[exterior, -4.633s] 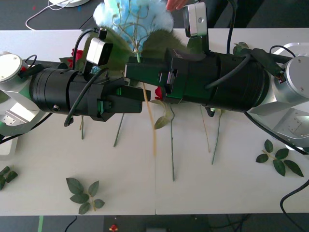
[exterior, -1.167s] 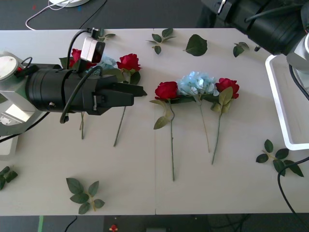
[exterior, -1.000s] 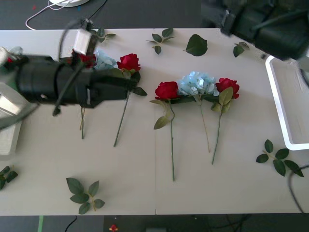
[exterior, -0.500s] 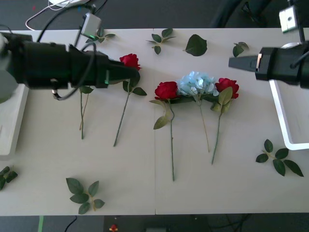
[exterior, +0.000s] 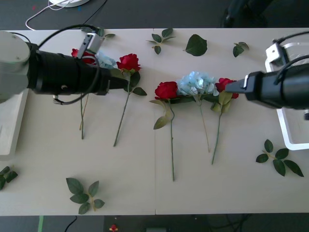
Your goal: Place the red flowers into the right box and the blue flowers into the left box. If a person shows an open palm, hand one flower to the person first, then continue sorting.
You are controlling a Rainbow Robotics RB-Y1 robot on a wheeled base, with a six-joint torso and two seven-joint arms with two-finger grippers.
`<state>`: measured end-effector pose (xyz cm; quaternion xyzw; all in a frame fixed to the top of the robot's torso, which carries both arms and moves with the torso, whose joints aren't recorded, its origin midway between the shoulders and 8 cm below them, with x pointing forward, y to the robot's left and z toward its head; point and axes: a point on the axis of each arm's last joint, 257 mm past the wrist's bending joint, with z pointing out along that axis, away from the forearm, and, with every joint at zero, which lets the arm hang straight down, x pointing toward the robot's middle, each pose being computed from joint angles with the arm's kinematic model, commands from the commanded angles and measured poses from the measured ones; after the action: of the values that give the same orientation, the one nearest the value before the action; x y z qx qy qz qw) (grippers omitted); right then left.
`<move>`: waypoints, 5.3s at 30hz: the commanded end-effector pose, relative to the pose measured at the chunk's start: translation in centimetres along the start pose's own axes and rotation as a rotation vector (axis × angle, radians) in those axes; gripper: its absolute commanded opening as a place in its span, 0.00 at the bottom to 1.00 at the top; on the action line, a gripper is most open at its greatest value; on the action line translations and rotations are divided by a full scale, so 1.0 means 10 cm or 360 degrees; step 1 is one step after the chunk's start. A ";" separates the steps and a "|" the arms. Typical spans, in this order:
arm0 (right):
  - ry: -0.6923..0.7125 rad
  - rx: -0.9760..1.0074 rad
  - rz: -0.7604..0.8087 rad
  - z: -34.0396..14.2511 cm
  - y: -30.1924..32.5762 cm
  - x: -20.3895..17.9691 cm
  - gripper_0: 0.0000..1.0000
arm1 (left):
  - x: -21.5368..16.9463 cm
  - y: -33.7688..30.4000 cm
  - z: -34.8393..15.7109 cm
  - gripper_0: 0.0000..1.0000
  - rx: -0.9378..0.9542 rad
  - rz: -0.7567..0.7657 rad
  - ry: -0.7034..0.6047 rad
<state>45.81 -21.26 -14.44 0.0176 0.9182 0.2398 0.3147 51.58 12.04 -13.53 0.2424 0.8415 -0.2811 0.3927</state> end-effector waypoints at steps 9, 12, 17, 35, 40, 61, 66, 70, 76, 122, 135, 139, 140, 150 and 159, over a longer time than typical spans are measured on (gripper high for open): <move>-0.0116 0.0389 0.0147 0.49 -0.29 -0.13 1.00 | -0.26 1.03 -0.41 0.86 -0.0398 0.0002 0.0009; -0.0119 0.0452 0.0161 0.63 -0.40 -0.19 1.00 | -0.22 1.15 -0.45 0.86 -0.0441 -0.0015 0.0023; -0.0125 0.0555 0.0184 0.86 -0.58 -0.27 1.00 | -0.14 1.32 -0.52 0.86 -0.0495 -0.0071 0.0035; -0.0144 0.0715 0.0120 1.52 -0.94 -0.31 1.00 | 0.35 1.71 -0.65 0.86 -0.0597 -0.0278 0.0060; -0.0148 0.0677 0.0097 1.71 -0.88 -0.28 1.00 | 0.33 1.70 -0.67 0.86 -0.0517 -0.0227 0.0100; -0.0167 0.0639 0.0002 1.79 -0.84 -0.32 0.00 | 0.33 2.02 -0.90 0.86 -0.0603 -0.0092 0.0228; -0.0179 0.0634 -0.0016 1.79 -0.84 -0.35 0.00 | 0.35 2.02 -0.79 0.86 -0.0661 -0.0072 0.0258; -0.0195 0.0648 -0.0057 1.77 -0.85 -0.41 0.00 | 0.45 2.04 -0.66 0.86 -0.0723 -0.0022 0.0290; -0.0239 0.0661 -0.0155 1.63 -0.88 -0.61 0.00 | 0.58 1.99 -0.49 0.86 -0.0780 0.0007 0.0343; -0.0472 0.1678 -0.0735 -1.19 -3.58 -1.90 0.00 | 0.94 1.87 0.32 0.00 -0.0898 -0.0015 0.0224; -0.0517 0.1673 -0.0742 -1.18 -3.62 -1.93 1.00 | 0.86 1.89 0.29 0.00 -0.0916 0.0000 0.0198; -0.0534 0.1668 -0.0748 -1.17 -3.61 -1.94 1.00 | 0.85 1.90 0.28 0.00 -0.0921 -0.0002 0.0193; -0.0531 0.1669 -0.0744 -1.17 -3.62 -1.93 1.00 | 0.84 1.90 0.28 0.00 -0.0921 -0.0003 0.0190; -0.0555 0.1595 -0.0706 -1.14 -3.57 -1.95 1.00 | 0.82 1.94 0.24 0.00 -0.0935 -0.0008 0.0181; -0.0517 0.1255 -0.0545 -1.09 -3.09 -1.75 1.00 | 0.49 1.92 0.14 0.00 -0.0930 -0.0025 0.0073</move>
<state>58.89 -55.62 -14.76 0.0473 0.8748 -0.1737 0.4499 60.25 26.46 -27.20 0.1440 0.9096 -0.0021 0.3898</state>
